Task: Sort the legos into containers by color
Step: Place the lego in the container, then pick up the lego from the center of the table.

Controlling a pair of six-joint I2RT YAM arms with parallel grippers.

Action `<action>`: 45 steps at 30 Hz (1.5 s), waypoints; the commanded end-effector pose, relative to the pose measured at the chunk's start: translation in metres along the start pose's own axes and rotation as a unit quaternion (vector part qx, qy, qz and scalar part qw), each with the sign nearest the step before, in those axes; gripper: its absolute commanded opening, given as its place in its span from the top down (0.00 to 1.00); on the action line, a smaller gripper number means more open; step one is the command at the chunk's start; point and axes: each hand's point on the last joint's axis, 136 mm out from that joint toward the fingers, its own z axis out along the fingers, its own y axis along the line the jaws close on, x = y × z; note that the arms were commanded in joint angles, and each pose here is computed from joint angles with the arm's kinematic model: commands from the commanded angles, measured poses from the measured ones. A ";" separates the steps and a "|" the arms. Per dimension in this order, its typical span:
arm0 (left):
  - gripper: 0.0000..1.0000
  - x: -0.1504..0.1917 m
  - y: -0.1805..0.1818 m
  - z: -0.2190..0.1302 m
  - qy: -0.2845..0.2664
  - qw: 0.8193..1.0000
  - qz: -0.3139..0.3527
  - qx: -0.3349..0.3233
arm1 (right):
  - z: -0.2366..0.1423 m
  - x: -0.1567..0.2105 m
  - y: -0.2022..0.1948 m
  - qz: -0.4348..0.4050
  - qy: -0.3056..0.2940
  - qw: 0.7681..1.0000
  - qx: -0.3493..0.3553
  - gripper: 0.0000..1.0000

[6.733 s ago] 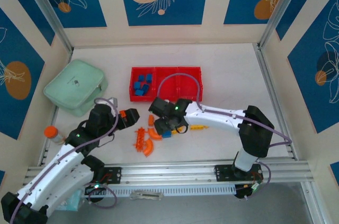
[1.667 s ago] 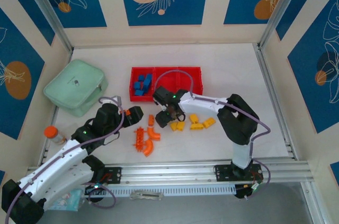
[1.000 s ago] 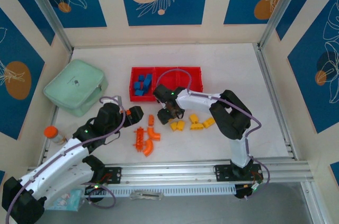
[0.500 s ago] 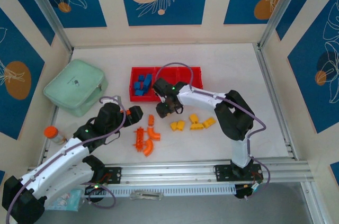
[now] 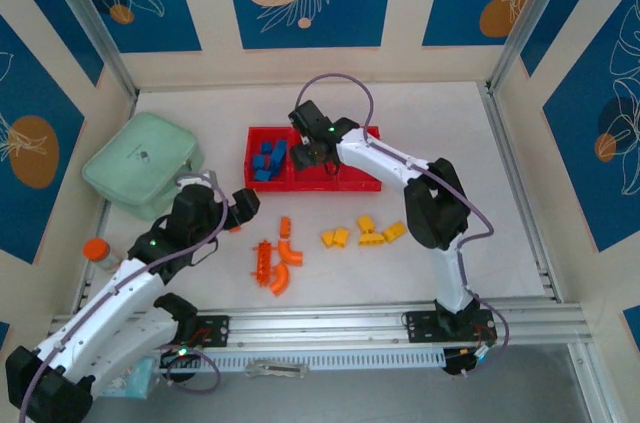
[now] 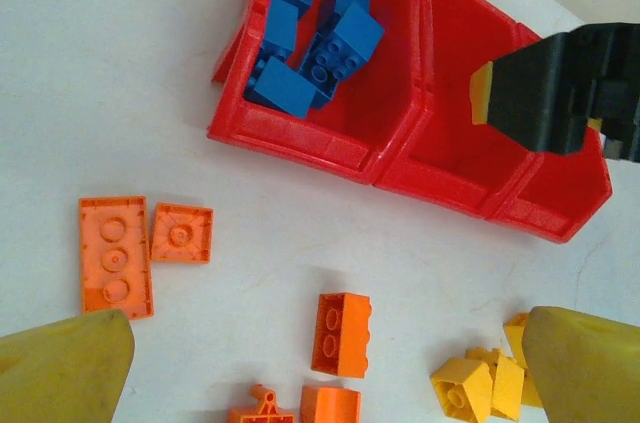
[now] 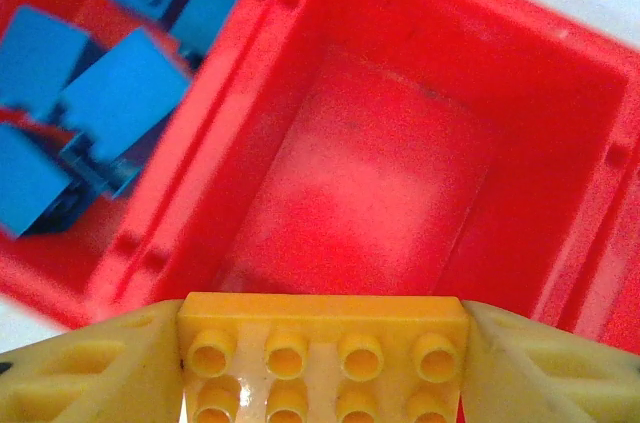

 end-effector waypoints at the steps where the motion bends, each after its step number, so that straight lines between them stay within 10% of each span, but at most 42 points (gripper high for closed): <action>1: 0.01 -0.007 -0.006 -0.003 0.005 1.000 0.004 0.013 | 0.014 -0.017 -0.015 -0.003 -0.009 0.999 0.031 0.33; 16: 0.01 -0.009 -0.009 -0.006 0.013 1.000 0.013 0.017 | -0.030 -0.024 -0.005 -0.007 -0.025 1.000 0.008 0.19; 45: 0.01 0.047 -0.017 0.006 0.056 0.997 -0.017 0.054 | -0.056 0.193 0.053 -0.117 0.185 0.973 -0.069 0.22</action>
